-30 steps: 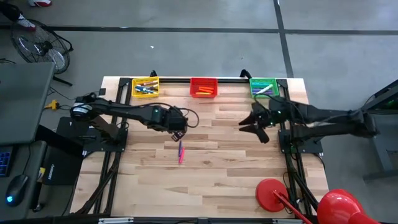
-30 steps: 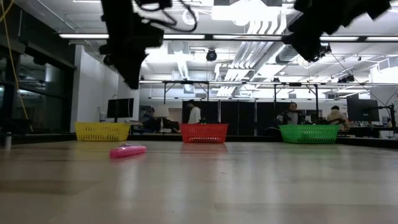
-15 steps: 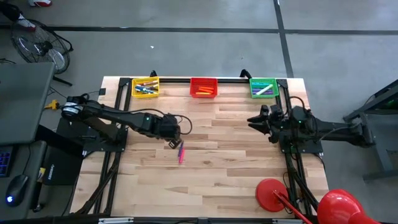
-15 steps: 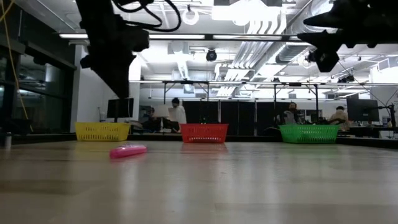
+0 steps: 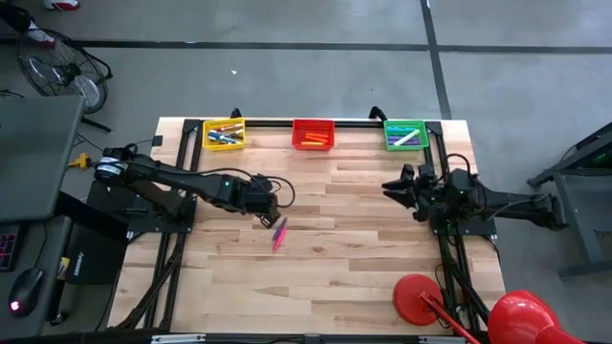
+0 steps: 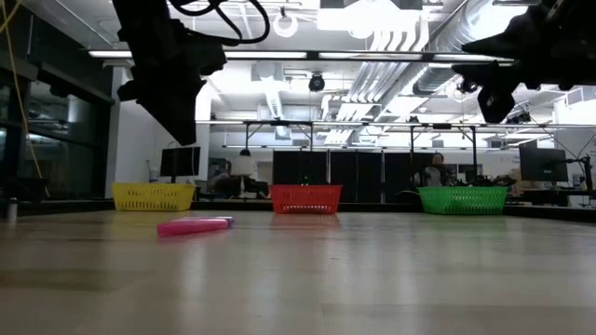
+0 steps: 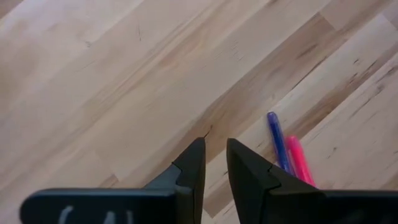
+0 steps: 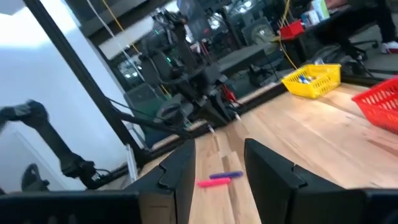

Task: Pick & Place Markers
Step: Put the violet pen into the red bin

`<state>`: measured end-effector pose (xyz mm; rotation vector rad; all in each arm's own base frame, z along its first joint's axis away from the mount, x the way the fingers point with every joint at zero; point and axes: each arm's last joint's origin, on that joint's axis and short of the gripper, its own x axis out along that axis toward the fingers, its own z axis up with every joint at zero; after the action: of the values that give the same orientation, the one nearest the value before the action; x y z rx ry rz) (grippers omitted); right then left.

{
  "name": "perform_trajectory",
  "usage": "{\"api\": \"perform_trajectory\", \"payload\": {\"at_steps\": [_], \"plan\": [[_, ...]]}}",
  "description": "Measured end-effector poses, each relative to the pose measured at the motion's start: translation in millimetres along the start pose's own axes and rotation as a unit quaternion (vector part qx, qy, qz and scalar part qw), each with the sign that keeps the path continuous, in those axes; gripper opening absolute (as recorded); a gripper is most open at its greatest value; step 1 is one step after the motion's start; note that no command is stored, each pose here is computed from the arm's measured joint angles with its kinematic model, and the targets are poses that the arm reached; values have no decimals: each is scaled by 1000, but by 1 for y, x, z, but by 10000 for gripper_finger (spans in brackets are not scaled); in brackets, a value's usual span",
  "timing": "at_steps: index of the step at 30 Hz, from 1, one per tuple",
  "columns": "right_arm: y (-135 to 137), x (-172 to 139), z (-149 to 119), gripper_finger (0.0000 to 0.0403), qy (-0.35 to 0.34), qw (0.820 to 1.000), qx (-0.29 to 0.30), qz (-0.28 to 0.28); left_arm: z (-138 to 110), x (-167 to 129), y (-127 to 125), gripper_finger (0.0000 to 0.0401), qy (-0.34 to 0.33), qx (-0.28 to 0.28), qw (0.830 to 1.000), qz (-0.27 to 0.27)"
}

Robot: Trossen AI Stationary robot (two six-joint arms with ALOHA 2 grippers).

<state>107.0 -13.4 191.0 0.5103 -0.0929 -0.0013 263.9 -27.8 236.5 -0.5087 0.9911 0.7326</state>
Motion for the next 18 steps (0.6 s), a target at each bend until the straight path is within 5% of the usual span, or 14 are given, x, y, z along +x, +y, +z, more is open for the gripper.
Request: {"api": "perform_trajectory", "payload": {"at_steps": [18], "plan": [[-11, 0, -18, 126, 24, 999, -25, -30, 1, 0, -4, 62, 16, -141, 989, -30]]}}
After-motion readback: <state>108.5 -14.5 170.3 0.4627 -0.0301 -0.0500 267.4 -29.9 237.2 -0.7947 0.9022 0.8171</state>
